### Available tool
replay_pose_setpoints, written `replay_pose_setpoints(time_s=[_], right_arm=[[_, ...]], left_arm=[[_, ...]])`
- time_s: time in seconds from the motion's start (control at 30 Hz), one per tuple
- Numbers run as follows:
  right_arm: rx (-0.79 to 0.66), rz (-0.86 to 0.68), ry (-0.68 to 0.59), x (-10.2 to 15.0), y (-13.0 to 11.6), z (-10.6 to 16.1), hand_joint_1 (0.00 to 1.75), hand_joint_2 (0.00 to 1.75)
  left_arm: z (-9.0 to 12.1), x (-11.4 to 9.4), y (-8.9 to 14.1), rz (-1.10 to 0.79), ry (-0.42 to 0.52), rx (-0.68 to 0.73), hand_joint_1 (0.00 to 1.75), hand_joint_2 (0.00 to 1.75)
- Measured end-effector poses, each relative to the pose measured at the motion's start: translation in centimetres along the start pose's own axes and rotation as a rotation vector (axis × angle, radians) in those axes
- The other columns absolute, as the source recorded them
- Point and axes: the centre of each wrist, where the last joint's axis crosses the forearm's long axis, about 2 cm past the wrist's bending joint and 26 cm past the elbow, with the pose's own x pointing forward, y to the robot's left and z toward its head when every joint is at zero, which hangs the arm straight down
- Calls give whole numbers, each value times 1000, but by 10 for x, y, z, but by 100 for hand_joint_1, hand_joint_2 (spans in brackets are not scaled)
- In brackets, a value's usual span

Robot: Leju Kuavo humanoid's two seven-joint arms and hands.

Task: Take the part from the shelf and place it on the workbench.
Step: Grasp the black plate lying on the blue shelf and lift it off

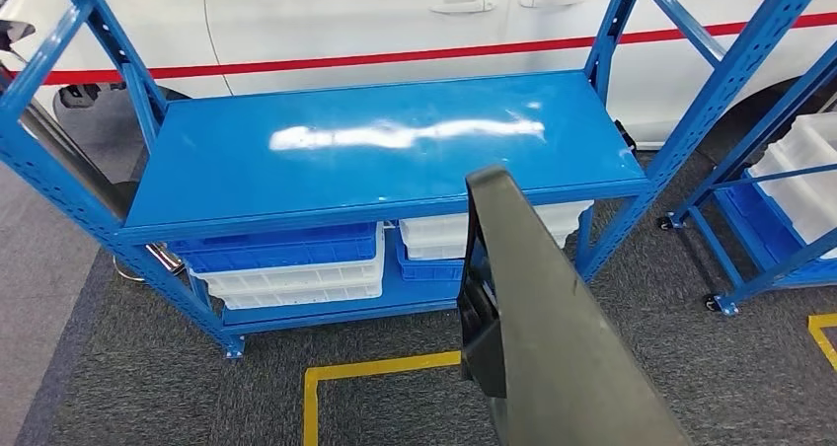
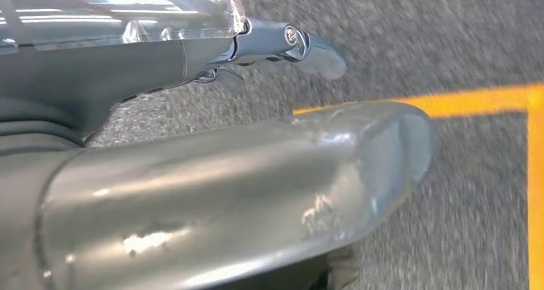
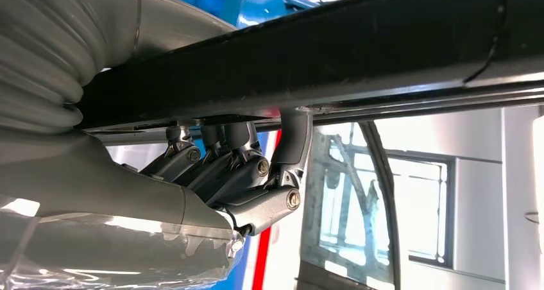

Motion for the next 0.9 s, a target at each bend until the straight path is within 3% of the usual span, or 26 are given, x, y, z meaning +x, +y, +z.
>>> replay_pose_setpoints(time_s=[0.9], right_arm=[[-51, -97, 94, 6, -3, 25, 175, 175]], left_arm=[[-3, 0, 13, -37, -8, 20, 0, 0]])
